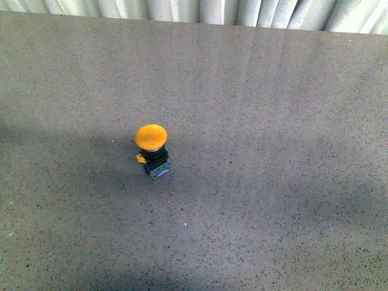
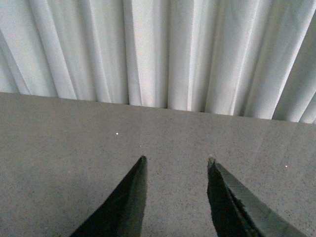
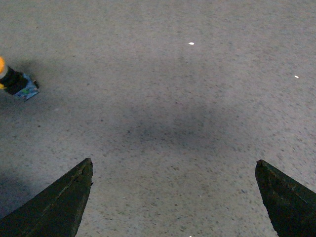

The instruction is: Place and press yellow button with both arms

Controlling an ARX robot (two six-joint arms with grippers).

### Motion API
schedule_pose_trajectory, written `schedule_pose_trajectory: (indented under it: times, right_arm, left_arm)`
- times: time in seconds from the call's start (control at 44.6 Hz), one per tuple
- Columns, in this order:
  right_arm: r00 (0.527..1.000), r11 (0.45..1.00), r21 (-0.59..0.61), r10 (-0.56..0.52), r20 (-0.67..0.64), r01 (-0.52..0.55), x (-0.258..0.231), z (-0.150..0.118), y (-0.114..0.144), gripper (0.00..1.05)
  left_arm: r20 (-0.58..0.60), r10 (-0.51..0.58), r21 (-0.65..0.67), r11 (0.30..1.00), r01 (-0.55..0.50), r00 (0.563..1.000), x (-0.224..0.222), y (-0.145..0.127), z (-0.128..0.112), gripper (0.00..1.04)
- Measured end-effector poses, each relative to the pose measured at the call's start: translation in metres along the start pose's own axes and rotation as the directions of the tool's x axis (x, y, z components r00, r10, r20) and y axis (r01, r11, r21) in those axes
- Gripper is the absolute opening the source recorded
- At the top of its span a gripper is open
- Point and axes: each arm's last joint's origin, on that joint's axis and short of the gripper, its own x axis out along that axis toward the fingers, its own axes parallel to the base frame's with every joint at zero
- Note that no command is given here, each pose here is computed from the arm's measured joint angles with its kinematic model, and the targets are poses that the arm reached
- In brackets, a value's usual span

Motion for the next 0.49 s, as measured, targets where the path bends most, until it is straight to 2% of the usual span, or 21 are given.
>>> schedule_pose_trajectory:
  times: [0.157, 0.202, 0.336, 0.493]
  right_arm:
    - [0.998, 0.995, -0.096, 0.042, 0.046, -0.037, 0.027, 0.046, 0.016, 0.96]
    - [0.997, 0.991, -0.126, 0.055, 0.061, -0.047, 0.034, 0.053, 0.020, 0.96]
    - [0.988, 0.959, -0.251, 0.144, 0.047, -0.128, 0.064, 0.073, 0.040, 0.96]
    - [0.971, 0.875, -0.429, 0.239, -0.020, -0.224, 0.122, 0.093, 0.083, 0.96]
  left_arm:
    - [-0.020, -0.003, 0.003, 1.000, 0.003, 1.000, -0.014, 0.000, -0.009, 0.04]
    - [-0.015, -0.004, 0.002, 1.000, 0.004, 1.000, -0.016, 0.000, -0.009, 0.01]
    - [-0.009, -0.004, 0.005, 1.000, 0.004, 1.000, -0.023, 0.000, -0.011, 0.01]
    - [-0.006, -0.004, 0.006, 1.000, 0.004, 1.000, -0.033, 0.000, -0.018, 0.01]
